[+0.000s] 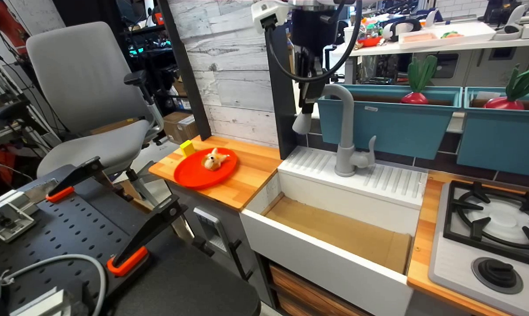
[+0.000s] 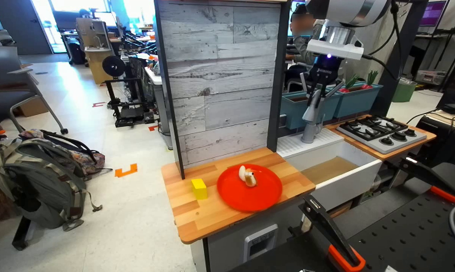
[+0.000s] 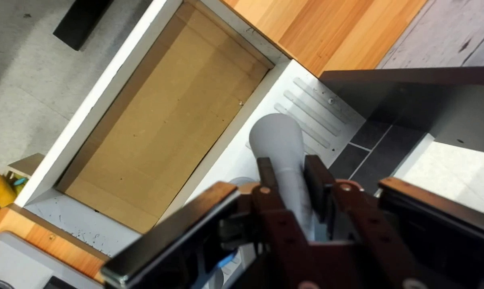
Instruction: Move the tap nozzle to the right
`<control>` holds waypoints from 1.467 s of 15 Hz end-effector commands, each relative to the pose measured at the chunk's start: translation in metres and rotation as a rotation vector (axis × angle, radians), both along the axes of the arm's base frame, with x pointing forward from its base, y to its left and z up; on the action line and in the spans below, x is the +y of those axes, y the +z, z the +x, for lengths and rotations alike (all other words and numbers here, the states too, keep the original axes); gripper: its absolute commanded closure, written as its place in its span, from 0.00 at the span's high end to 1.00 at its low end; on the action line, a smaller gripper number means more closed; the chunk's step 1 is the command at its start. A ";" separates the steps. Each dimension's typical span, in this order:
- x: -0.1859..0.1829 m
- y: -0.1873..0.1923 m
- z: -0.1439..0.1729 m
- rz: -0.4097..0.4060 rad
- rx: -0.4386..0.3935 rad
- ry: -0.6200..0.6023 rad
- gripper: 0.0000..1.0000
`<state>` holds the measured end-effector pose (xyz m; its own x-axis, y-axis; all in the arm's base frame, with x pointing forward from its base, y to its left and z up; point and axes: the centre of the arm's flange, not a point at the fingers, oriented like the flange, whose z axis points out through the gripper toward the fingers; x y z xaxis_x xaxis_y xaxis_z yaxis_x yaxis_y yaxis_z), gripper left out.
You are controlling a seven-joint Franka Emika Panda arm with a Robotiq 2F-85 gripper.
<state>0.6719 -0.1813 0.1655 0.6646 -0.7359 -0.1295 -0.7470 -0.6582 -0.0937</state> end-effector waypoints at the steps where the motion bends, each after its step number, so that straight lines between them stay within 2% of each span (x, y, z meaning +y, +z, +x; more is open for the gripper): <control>1: -0.057 0.014 -0.032 -0.104 0.044 0.033 0.06; 4: -0.072 0.013 -0.037 -0.097 0.060 0.096 0.06; 8: -0.079 0.013 -0.039 -0.131 0.086 0.135 0.06; 22: -0.078 0.019 -0.044 -0.170 0.089 0.177 0.06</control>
